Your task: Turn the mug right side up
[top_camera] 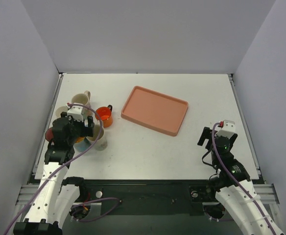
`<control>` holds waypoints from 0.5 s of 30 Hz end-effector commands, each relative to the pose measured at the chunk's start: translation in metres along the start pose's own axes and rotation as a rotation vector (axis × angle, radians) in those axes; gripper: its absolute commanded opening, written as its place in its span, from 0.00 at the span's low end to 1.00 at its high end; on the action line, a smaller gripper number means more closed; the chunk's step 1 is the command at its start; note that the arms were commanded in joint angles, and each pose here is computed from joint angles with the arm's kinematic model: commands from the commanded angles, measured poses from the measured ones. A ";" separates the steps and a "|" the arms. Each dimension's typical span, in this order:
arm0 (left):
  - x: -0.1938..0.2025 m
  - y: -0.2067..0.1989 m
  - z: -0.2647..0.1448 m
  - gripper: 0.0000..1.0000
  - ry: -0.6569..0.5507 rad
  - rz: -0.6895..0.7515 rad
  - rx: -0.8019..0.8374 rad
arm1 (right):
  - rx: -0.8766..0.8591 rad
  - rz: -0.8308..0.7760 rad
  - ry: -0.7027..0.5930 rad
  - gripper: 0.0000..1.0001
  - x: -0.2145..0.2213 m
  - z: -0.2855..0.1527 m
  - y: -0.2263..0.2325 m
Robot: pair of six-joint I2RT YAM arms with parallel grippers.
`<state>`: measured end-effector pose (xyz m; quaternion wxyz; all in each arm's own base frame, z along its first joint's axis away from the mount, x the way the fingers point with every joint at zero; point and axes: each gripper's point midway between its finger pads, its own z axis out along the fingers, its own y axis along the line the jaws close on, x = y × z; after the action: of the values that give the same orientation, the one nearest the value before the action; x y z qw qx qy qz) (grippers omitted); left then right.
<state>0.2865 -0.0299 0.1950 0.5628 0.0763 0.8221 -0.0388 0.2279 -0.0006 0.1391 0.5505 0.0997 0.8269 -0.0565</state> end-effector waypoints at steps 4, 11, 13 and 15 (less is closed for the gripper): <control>-0.014 0.016 0.004 0.91 -0.139 -0.051 -0.100 | 0.039 0.034 -0.070 0.83 -0.006 0.005 -0.007; -0.010 0.027 0.005 0.92 -0.136 -0.118 -0.168 | 0.029 0.037 -0.075 0.83 -0.005 0.005 -0.005; -0.006 0.025 0.006 0.92 -0.125 -0.116 -0.159 | 0.023 0.037 -0.071 0.83 -0.004 0.005 -0.004; -0.003 0.020 0.007 0.92 -0.111 -0.109 -0.133 | 0.020 0.039 -0.072 0.83 -0.004 0.005 -0.004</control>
<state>0.2926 -0.0120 0.1838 0.5866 0.0025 0.8098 -0.0141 0.2302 -0.0022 0.1358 0.5669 0.1086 0.8148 -0.0545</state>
